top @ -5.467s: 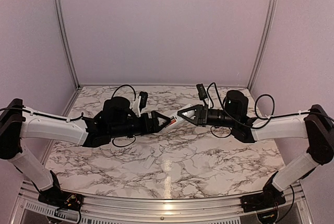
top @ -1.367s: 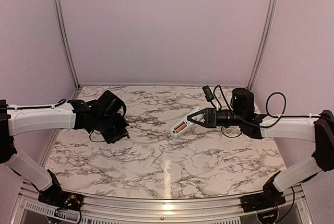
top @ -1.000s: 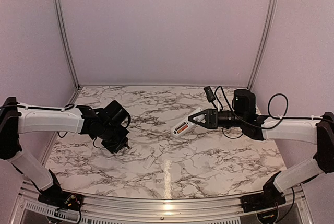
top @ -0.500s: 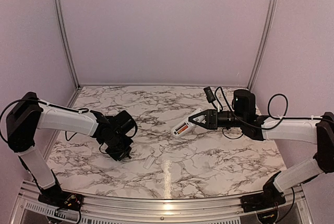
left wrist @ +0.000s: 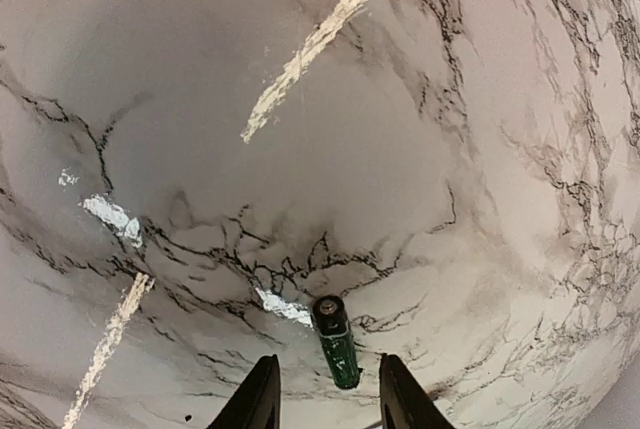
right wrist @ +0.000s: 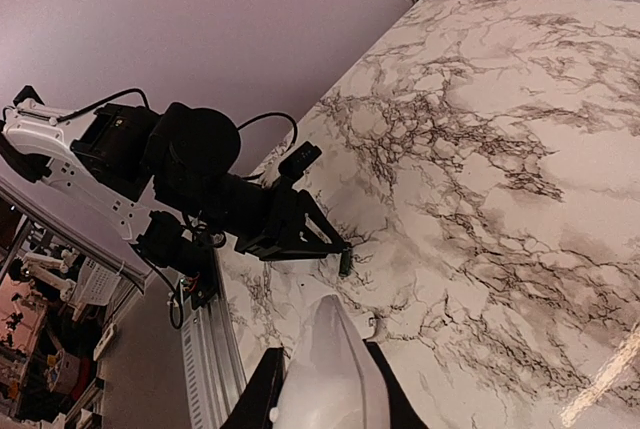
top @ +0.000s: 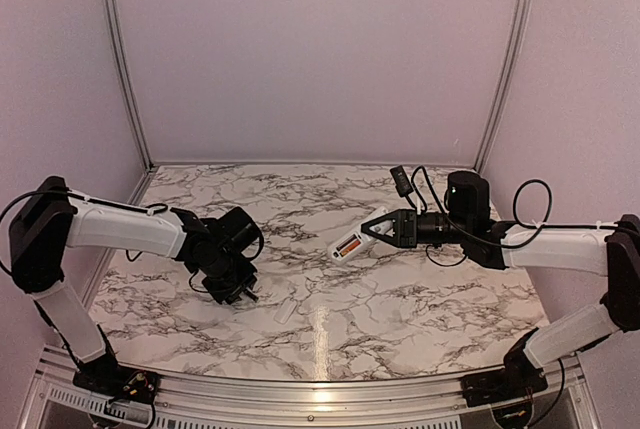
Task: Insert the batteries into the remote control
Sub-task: Pick up the battery from the center of the board, then place the battery in the battery compartment, then load the battery into the battery compartment.
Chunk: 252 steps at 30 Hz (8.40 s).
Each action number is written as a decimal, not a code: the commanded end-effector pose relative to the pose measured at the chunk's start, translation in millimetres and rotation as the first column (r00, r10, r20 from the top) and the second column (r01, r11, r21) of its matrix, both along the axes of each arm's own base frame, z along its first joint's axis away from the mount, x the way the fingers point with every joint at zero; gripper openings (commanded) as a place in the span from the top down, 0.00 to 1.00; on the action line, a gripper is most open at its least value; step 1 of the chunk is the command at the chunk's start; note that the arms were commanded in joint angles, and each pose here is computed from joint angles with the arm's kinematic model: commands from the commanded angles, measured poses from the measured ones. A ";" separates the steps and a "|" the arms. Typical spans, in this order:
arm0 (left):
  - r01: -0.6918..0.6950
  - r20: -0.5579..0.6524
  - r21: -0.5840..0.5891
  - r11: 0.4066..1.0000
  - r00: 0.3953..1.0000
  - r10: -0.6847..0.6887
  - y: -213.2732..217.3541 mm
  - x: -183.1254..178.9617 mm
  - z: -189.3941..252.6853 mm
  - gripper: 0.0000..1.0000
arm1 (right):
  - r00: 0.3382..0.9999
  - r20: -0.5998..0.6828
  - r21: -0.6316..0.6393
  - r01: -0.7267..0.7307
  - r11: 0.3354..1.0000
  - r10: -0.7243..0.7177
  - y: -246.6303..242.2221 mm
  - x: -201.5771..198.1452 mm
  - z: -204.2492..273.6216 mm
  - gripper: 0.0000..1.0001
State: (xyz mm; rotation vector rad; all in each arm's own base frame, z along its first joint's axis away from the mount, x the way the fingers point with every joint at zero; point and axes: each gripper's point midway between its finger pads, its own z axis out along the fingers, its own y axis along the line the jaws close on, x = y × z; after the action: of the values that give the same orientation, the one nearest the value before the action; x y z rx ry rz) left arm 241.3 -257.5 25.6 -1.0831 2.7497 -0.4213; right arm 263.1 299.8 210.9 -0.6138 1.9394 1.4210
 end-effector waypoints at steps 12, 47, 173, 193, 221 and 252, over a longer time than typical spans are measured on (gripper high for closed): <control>0.592 0.390 0.748 0.299 -0.029 -0.920 -29.9 46.5 190.9 0.09 | 0.999 0.050 0.014 -0.014 1.000 0.013 -3.0 -2.3 7.3 1.00; 0.683 -0.021 0.515 -0.518 -0.594 -0.804 -3.5 10.6 8.2 0.20 | 0.993 0.026 0.048 -0.116 0.992 0.115 4.0 -14.1 -8.3 1.00; 0.840 0.119 0.539 0.069 0.005 -0.993 -137.4 29.5 94.0 0.69 | 0.917 -0.381 0.151 -0.064 0.986 0.118 44.6 -8.1 -53.4 1.00; 0.829 0.219 0.551 0.092 -0.037 -0.975 -152.4 29.2 124.0 0.75 | 0.890 -0.439 0.210 -0.035 0.977 0.126 32.8 -5.7 -58.2 1.00; 0.802 0.292 0.580 0.145 -0.039 -0.956 -169.4 42.5 140.3 0.82 | 0.850 -0.478 0.383 -0.027 0.923 0.223 25.1 -13.0 -40.5 1.00; 0.436 0.200 0.848 -0.301 -0.790 -0.580 -123.2 -100.2 187.1 0.60 | 0.824 -0.475 0.295 -0.182 0.938 0.309 44.0 -43.1 -33.1 1.00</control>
State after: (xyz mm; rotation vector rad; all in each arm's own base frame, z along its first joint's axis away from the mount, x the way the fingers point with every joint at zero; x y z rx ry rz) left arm 152.5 -378.9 203.7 1.6815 1.5676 -0.5926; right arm 221.9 333.9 174.4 -0.3402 2.0978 2.1317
